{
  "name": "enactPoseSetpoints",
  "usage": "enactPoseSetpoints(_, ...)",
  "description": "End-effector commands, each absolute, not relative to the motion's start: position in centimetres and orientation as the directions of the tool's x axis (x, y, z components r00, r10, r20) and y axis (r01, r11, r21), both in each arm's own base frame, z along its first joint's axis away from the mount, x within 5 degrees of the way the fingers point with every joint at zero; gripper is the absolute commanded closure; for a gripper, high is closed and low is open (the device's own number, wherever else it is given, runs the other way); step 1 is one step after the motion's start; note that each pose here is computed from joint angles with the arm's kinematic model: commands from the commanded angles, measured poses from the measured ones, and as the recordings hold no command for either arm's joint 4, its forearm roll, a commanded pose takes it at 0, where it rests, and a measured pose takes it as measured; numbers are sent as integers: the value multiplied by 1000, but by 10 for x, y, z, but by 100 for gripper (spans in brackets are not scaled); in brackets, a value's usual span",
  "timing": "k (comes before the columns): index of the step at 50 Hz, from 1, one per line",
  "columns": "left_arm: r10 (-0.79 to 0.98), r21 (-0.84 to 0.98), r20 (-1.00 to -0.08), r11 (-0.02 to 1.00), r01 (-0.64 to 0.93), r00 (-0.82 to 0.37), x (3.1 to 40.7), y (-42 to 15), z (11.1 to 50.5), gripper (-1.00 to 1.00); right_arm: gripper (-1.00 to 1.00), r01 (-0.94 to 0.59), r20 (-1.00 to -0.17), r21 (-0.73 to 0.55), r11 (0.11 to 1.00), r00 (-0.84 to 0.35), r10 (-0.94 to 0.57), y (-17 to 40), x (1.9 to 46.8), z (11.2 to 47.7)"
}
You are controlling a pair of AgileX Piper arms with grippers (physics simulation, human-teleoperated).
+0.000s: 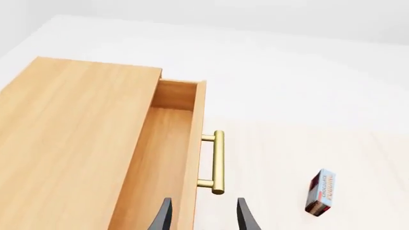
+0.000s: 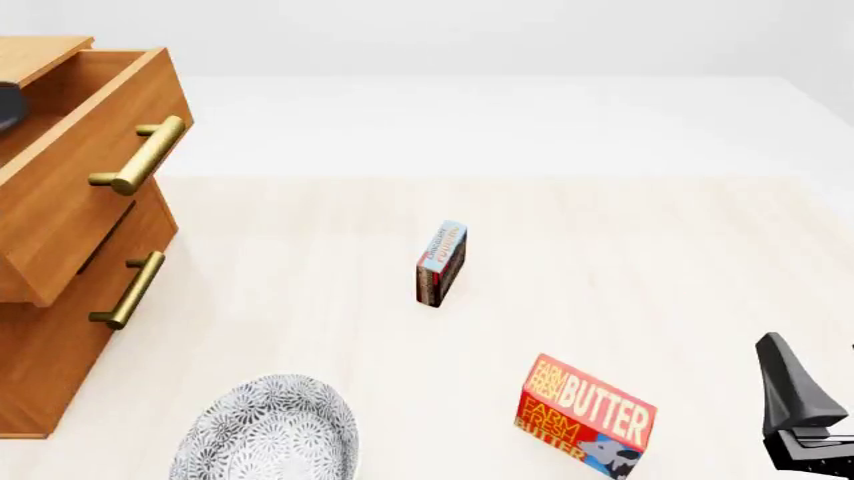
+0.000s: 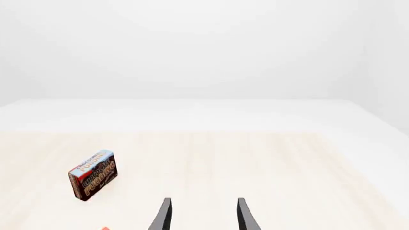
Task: Put the chocolate pudding in the top drawer of the cabinet and close it.
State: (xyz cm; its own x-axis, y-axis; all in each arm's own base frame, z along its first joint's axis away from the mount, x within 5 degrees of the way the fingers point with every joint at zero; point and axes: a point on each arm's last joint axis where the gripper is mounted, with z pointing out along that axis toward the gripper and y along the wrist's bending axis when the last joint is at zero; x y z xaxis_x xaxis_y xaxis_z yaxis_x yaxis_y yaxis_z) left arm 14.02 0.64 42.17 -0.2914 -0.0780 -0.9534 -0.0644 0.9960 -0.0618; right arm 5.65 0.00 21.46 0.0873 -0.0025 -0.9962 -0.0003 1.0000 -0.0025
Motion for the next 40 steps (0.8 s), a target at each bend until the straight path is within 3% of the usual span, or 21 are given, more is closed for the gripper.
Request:
enactPoseSetpoints(1,-108,-86,-938,993,-81,-329,152,8,426,-100,-100,0,-996,-2,1000,87,-2,0,57,215)
enactPoseSetpoints(40,-116,-73,-875,991,-108,-470,192,13,406,-100,-100,0,-996,-2,1000,87,-2,0,57,215)
